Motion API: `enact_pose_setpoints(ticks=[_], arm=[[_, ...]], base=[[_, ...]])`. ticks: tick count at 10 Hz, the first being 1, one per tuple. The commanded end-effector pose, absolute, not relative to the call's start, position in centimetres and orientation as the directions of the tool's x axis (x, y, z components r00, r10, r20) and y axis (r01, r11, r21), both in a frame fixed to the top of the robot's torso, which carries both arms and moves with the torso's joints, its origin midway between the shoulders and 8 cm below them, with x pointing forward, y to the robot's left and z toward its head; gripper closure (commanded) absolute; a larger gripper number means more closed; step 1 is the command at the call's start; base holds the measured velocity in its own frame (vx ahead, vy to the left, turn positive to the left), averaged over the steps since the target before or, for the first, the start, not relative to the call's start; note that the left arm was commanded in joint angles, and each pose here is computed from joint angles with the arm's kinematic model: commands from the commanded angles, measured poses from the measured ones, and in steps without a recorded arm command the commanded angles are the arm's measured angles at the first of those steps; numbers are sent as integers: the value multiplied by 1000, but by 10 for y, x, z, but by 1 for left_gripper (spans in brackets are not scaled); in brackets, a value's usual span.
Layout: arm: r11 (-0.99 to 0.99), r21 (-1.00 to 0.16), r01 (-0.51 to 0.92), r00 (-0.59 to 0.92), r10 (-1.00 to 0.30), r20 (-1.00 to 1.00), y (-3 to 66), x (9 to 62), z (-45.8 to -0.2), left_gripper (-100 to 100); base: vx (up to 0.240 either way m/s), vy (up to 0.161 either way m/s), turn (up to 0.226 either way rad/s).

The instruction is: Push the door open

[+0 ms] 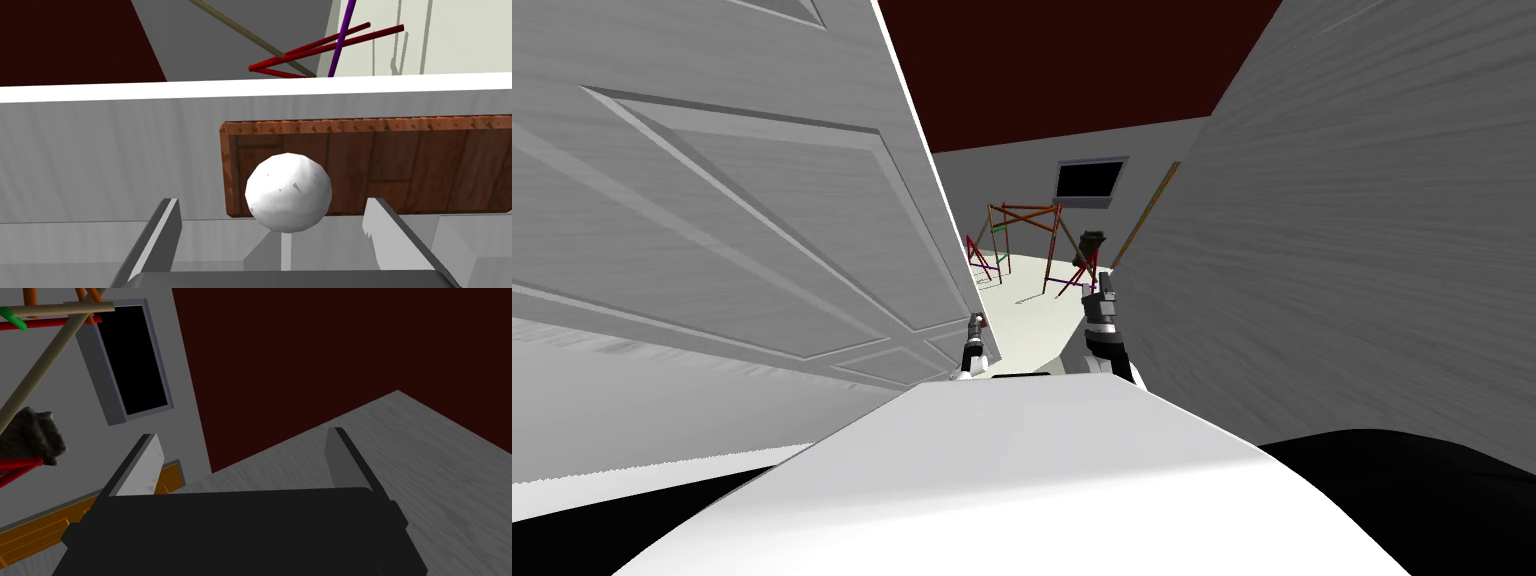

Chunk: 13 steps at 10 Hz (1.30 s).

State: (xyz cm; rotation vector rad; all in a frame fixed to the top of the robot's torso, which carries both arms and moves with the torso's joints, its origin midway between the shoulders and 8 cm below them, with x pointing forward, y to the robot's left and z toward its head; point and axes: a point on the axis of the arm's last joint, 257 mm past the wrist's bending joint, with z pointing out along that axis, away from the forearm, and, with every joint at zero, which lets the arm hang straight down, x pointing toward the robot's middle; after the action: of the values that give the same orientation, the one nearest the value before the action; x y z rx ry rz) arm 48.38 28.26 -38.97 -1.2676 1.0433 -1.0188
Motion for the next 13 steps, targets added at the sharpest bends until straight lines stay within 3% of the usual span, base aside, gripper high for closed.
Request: enact_pose_setpoints(ticks=[1, 2, 7, 11, 12, 13], arm=[[41, -999, 14, 229, -973, -37, 283, 484, -390, -100], [41, -999, 14, 229, -973, -37, 283, 484, -390, 100], [41, -999, 14, 229, -973, -37, 283, 484, -390, 100], [74, -997, 9, 293, -954, -68, 320, 483, -386, 100], [74, -997, -9, 278, -958, -74, 314, 482, -393, -100], [76, -997, -8, 278, -958, -75, 314, 483, -392, -100]], base=[[93, 10, 7], [-21, -5, -1], [-16, -1, -3], [156, -8, 76], [6, 19, 88], [-139, 17, 58]])
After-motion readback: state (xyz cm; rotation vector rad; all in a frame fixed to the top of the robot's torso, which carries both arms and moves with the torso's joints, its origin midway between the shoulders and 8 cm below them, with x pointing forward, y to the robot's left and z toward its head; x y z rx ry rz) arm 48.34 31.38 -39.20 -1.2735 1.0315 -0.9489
